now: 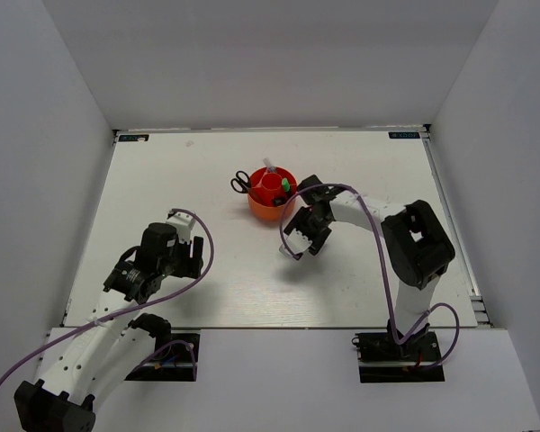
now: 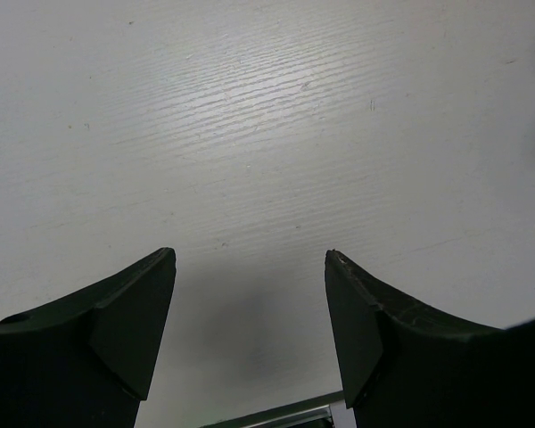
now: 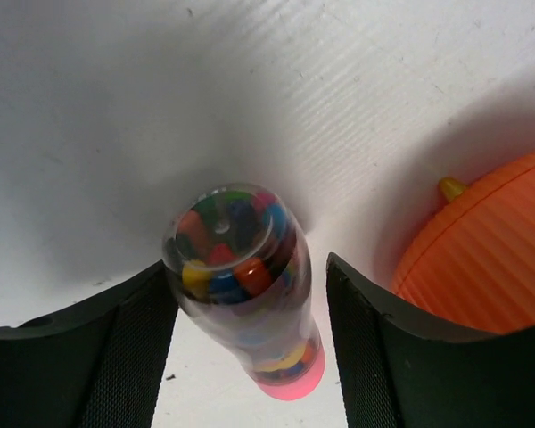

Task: Sort the stationery into containers
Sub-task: Pick up the stationery from the center of the board.

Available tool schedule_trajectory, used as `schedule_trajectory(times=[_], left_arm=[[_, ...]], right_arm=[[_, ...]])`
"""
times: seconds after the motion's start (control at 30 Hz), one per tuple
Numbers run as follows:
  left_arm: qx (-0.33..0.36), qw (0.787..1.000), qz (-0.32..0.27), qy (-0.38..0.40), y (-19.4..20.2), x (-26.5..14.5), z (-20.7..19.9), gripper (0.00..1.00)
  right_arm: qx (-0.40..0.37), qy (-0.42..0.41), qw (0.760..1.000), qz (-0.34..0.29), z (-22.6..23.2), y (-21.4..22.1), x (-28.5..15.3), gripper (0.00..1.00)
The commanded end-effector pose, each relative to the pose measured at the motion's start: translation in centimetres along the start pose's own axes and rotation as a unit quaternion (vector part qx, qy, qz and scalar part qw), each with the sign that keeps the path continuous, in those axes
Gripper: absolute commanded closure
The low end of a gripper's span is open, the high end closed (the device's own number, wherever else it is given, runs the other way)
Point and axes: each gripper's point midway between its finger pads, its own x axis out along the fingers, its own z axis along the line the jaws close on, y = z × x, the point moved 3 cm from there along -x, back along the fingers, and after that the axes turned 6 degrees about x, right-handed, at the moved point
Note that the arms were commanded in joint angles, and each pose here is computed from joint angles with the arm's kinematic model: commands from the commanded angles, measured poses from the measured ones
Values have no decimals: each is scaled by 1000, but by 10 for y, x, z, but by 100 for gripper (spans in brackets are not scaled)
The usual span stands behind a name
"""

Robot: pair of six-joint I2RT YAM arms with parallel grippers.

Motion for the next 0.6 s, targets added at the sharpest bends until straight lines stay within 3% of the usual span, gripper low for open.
schedule_trajectory(times=[0.0, 0.17, 0.33, 0.5, 0.57], left_arm=[[-3, 1000, -10, 0, -4, -2, 0, 22], [-3, 1000, -10, -1, -3, -1, 1, 22], [-2, 1000, -12, 0, -4, -2, 0, 22], [-3, 1000, -11, -3, -3, -2, 1, 22], [-2, 1000, -10, -3, -3, -2, 1, 22]], right_arm=[[-28, -5, 999, 19, -5, 10, 4, 32], [-40, -16, 999, 15, -1, 9, 7, 44], [-35, -33, 998, -31, 10, -10, -1, 78], [14, -26, 994, -102, 13, -40, -19, 99], [44, -27, 991, -121, 16, -48, -31, 100]])
